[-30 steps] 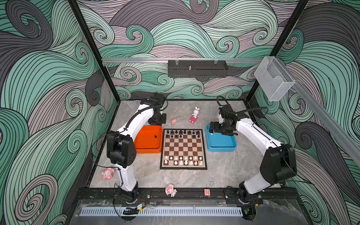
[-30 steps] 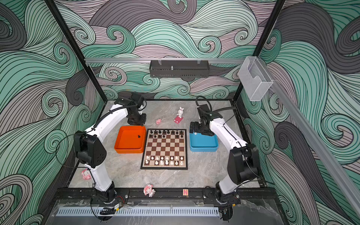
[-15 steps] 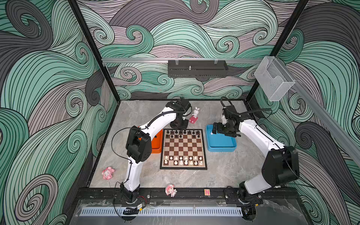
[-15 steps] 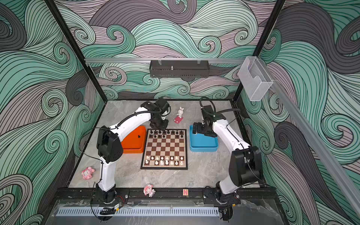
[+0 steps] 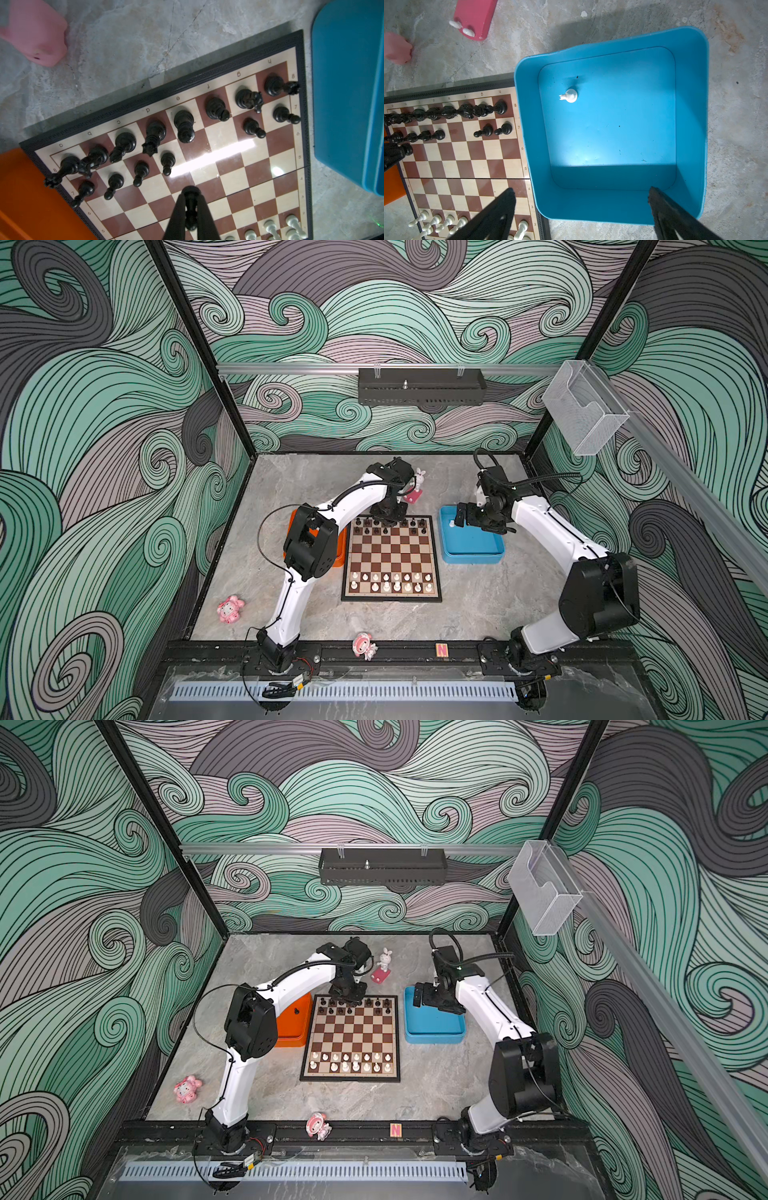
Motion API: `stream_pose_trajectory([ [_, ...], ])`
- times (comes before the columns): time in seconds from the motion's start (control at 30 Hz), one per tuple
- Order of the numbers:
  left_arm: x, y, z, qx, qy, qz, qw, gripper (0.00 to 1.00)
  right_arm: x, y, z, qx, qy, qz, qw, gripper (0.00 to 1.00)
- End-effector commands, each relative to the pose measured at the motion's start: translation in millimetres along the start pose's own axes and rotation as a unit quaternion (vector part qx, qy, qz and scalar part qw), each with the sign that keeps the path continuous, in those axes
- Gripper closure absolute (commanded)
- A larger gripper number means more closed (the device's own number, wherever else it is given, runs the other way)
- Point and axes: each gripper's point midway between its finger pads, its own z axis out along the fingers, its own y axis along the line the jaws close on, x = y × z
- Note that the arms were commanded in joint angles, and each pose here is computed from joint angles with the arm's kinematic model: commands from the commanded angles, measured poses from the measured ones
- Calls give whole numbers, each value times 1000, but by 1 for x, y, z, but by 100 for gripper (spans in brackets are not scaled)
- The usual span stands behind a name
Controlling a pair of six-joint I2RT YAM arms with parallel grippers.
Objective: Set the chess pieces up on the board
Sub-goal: 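Carry the black pawn over the black pawn row on the board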
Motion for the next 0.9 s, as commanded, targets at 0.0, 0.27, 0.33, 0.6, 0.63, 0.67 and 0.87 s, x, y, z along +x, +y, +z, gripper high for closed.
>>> stream_pose_trajectory([
  [0.0, -6, -14, 7, 10, -4, -3, 1000, 89, 1, -2, -1, -4, -1, -1, 1000, 0],
  [0.27, -13, -13, 17, 3, -8, -6, 1000, 89, 2, -5, 0, -3, 2, 1, 1000, 0],
  [0.33, -12, -13, 18, 1, -7, -4, 1000, 89, 2, -5, 1, -4, 2, 1, 1000, 0],
  [0.6, -13, -12, 27, -9, -6, -2, 1000, 89, 4, -6, 4, -5, 5, 3, 1000, 0],
  [0.63, -14, -12, 28, -10, -7, -1, 1000, 88, 4, -6, 4, -6, 5, 4, 1000, 0],
  [0.67, -14, -11, 29, -11, -7, -2, 1000, 89, 4, -6, 4, -6, 5, 5, 1000, 0],
  [0.87, -15, -11, 33, -17, -5, 2, 1000, 89, 3, -8, 6, -6, 7, 5, 1000, 0],
])
